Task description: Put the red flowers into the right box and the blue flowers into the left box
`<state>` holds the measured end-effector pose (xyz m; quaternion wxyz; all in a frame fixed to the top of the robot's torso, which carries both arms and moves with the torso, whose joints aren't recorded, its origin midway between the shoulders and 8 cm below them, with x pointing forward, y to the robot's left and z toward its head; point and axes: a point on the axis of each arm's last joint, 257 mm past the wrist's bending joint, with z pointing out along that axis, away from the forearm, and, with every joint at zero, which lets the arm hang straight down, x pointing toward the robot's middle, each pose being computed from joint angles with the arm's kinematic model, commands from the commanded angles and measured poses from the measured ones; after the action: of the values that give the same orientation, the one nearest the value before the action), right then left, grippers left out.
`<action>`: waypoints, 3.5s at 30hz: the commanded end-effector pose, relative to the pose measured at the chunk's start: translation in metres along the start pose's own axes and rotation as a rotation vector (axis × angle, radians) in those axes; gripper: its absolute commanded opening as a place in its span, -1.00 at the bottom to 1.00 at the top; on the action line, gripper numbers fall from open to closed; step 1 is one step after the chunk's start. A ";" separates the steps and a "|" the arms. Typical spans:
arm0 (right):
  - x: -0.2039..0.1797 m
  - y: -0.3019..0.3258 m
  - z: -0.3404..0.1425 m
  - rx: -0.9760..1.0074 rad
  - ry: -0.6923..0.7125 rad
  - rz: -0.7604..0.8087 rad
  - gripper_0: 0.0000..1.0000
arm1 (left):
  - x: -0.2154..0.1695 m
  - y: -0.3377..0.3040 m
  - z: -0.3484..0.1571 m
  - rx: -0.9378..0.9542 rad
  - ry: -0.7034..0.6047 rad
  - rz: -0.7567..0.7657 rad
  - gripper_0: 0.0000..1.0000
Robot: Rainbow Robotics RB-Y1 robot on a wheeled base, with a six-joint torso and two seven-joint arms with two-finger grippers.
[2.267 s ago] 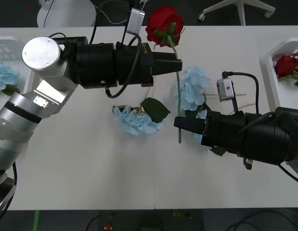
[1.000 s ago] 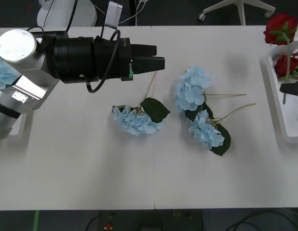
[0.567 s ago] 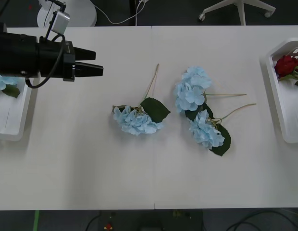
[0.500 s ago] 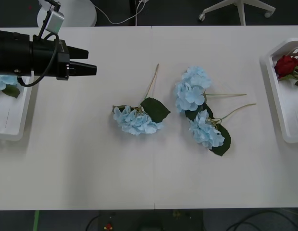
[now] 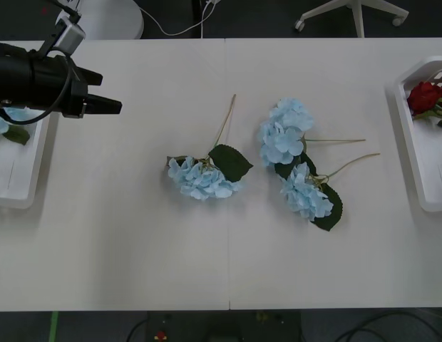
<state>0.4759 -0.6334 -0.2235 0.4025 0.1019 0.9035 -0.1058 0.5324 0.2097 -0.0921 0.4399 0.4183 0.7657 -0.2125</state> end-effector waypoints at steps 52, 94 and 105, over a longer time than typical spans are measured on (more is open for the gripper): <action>-0.013 0.255 -0.060 -0.234 -0.010 -1.959 0.48 | -0.033 0.014 0.038 0.113 0.194 1.264 1.00; 0.048 0.399 0.004 -0.339 -0.032 -2.149 -1.00 | 0.024 -0.063 0.240 0.518 0.699 2.074 1.00; 0.021 0.372 -0.019 -0.487 0.012 -1.891 -1.00 | 0.050 -0.069 0.242 0.582 0.755 2.047 0.70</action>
<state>0.5270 -0.2510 -0.3195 0.1262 -0.7859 0.5734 -0.1939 0.5772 0.0473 -0.2875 0.0355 0.9757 0.0789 0.2015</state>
